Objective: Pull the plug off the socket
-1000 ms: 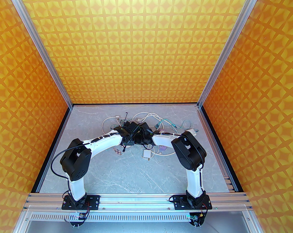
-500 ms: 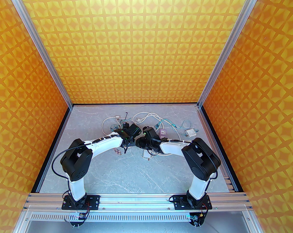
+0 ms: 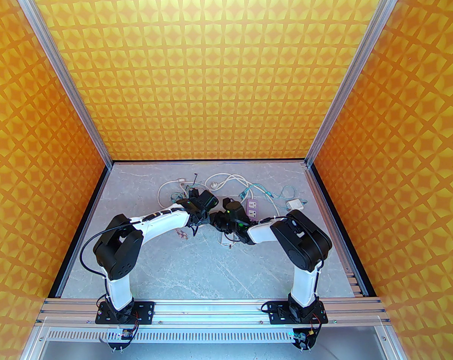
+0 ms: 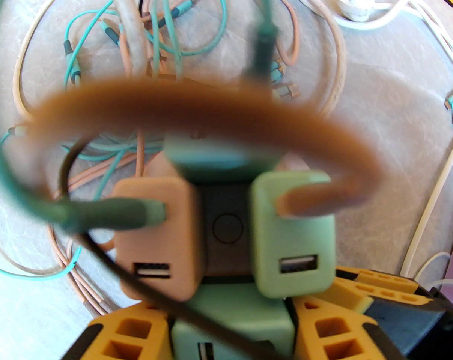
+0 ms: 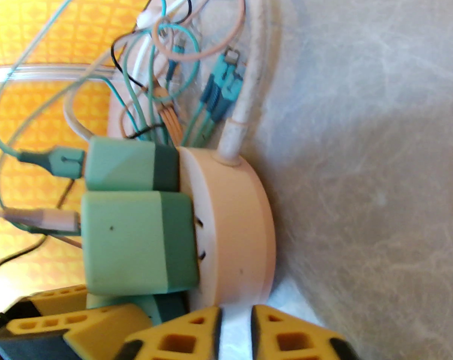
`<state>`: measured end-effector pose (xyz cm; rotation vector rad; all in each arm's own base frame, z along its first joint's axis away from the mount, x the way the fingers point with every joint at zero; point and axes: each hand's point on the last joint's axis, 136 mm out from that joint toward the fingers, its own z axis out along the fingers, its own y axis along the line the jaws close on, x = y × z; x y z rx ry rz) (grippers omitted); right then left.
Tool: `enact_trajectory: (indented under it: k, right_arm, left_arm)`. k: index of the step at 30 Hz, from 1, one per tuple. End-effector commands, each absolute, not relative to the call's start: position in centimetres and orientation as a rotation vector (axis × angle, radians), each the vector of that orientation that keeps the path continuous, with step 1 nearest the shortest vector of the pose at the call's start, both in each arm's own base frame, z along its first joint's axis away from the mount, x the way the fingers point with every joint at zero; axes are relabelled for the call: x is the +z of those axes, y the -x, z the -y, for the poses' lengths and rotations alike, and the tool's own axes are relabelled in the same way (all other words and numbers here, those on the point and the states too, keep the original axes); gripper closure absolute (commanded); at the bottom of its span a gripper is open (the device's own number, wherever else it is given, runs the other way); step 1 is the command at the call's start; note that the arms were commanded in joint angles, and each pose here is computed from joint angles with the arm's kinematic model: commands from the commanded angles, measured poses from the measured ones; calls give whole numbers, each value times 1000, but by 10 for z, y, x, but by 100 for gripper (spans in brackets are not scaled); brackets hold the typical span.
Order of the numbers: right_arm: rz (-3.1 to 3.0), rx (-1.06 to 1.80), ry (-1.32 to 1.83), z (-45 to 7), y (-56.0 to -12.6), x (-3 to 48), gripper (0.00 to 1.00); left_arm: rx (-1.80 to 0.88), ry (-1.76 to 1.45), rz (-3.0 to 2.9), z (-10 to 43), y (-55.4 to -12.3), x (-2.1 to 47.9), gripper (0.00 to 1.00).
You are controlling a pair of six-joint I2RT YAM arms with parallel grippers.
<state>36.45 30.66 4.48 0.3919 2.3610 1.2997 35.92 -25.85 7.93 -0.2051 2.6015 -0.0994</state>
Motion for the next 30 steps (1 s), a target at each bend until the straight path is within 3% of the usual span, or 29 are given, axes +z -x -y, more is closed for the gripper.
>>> enact_trajectory:
  k: [1,8,17,30]
  right_arm:
    - [-2284,1430,-414,-314,-370,42,71]
    - [-2338,1423,-412,-319,-370,27,70]
    - [-2585,1135,-405,-301,-357,-21,75]
    - [-2707,916,-384,-284,-345,-47,77]
  left_arm:
    - [-168,174,-2627,275,-355,79,71]
    - [-184,154,-2631,282,-356,80,71]
    - [-203,147,-2628,288,-358,85,72]
    - [-235,133,-2594,291,-364,117,72]
